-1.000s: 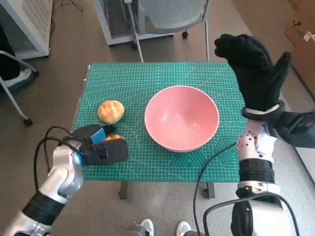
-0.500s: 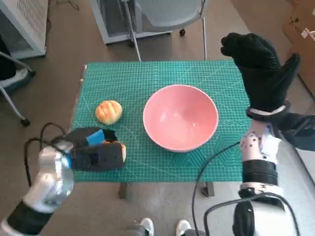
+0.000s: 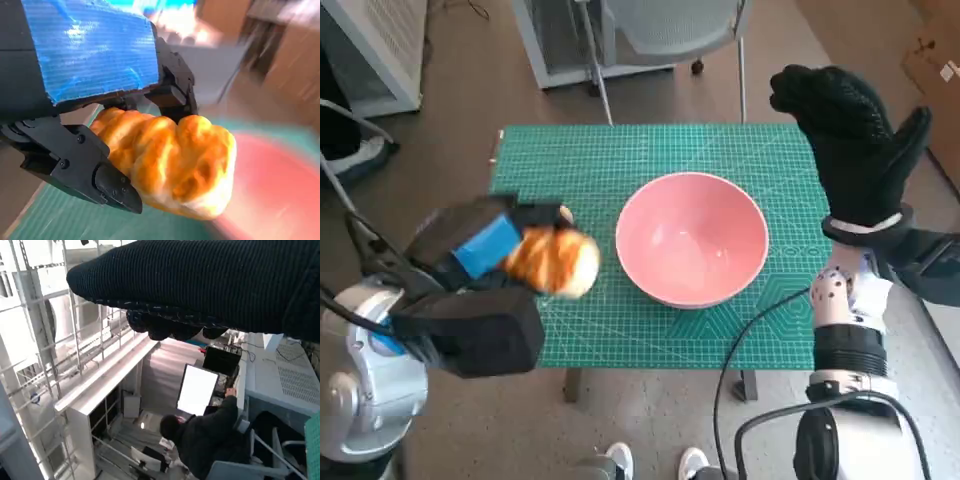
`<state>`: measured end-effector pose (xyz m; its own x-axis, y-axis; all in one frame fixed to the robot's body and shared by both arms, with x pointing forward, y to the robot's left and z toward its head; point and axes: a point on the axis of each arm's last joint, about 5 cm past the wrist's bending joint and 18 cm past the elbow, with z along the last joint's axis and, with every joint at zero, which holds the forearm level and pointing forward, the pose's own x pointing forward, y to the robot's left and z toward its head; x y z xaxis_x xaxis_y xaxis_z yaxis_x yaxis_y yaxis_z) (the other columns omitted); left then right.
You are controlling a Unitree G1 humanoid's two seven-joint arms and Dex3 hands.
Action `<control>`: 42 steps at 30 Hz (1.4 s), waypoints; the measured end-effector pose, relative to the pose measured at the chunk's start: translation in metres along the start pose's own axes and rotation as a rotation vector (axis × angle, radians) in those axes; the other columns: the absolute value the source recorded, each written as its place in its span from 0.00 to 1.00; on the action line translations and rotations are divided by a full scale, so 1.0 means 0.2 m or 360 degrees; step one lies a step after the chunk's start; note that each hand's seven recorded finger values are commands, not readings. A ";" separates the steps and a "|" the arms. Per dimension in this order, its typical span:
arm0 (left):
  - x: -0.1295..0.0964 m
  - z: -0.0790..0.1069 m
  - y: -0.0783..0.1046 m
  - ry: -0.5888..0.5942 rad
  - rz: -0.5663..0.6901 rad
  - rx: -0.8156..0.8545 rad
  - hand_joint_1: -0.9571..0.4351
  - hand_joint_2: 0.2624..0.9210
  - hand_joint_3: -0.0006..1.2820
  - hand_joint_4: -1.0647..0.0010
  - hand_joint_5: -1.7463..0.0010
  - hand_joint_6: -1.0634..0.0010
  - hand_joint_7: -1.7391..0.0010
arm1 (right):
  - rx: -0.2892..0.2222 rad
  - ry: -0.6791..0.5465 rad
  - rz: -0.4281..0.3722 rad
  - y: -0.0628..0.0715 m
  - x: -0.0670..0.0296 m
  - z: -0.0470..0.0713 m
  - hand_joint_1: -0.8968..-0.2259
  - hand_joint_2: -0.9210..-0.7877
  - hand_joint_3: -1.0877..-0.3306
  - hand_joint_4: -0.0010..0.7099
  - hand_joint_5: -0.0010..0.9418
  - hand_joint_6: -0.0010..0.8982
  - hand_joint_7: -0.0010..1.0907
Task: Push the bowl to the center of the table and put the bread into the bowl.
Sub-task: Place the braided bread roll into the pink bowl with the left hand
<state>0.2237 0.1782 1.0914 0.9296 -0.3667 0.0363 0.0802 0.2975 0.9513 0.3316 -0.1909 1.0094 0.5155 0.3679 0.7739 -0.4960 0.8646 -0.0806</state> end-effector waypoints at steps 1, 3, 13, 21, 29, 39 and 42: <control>0.02 0.01 0.00 -0.0025 0.0002 0.0006 0.69 0.95 0.02 0.20 0.44 0.32 0.38 | 0.0000 -0.0001 0.0001 0.00 0.000 0.00 0.39 0.00 0.49 0.48 0.00 0.53 0.00; 0.06 0.04 0.00 -0.0061 -0.0008 0.0027 0.69 0.95 0.02 0.21 0.41 0.31 0.41 | 0.0000 -0.0001 0.0000 0.00 0.001 0.00 0.39 0.00 0.49 0.48 0.00 0.53 0.00; 0.29 0.18 -0.05 -0.0255 -0.0149 0.0047 0.69 0.98 0.02 0.28 0.33 0.33 0.43 | -0.0006 -0.0010 0.0000 0.01 0.002 0.00 0.39 0.00 0.49 0.48 0.00 0.53 0.00; 0.46 0.24 -0.14 -0.0272 -0.0278 0.0063 0.69 0.99 0.02 0.29 0.33 0.34 0.41 | -0.0025 -0.0018 -0.0002 0.01 -0.012 0.02 0.39 0.00 0.48 0.48 0.00 0.53 0.00; 0.58 0.26 -0.23 -0.0230 -0.0416 0.0079 0.69 1.00 0.04 0.33 0.33 0.40 0.35 | -0.0049 -0.0023 -0.0037 0.00 -0.032 0.03 0.39 0.00 0.47 0.47 0.00 0.52 0.00; 0.65 0.21 -0.34 -0.0204 -0.0504 0.0063 0.69 1.00 0.11 0.41 0.28 0.51 0.29 | -0.0073 -0.0015 -0.0071 0.01 -0.039 0.05 0.39 0.00 0.46 0.49 0.01 0.52 0.00; 0.66 0.19 -0.36 -0.0188 -0.0532 0.0026 0.65 0.86 0.07 0.76 0.72 0.72 0.64 | -0.0075 -0.0019 -0.0080 0.01 -0.039 0.05 0.39 0.00 0.46 0.49 0.01 0.53 0.00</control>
<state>0.3274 0.0744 1.0402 0.8049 -0.5410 -0.2438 0.3666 0.1302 0.9212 0.3189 -0.1954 1.0100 0.5304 0.3197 0.7851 -0.4360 0.8972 -0.0707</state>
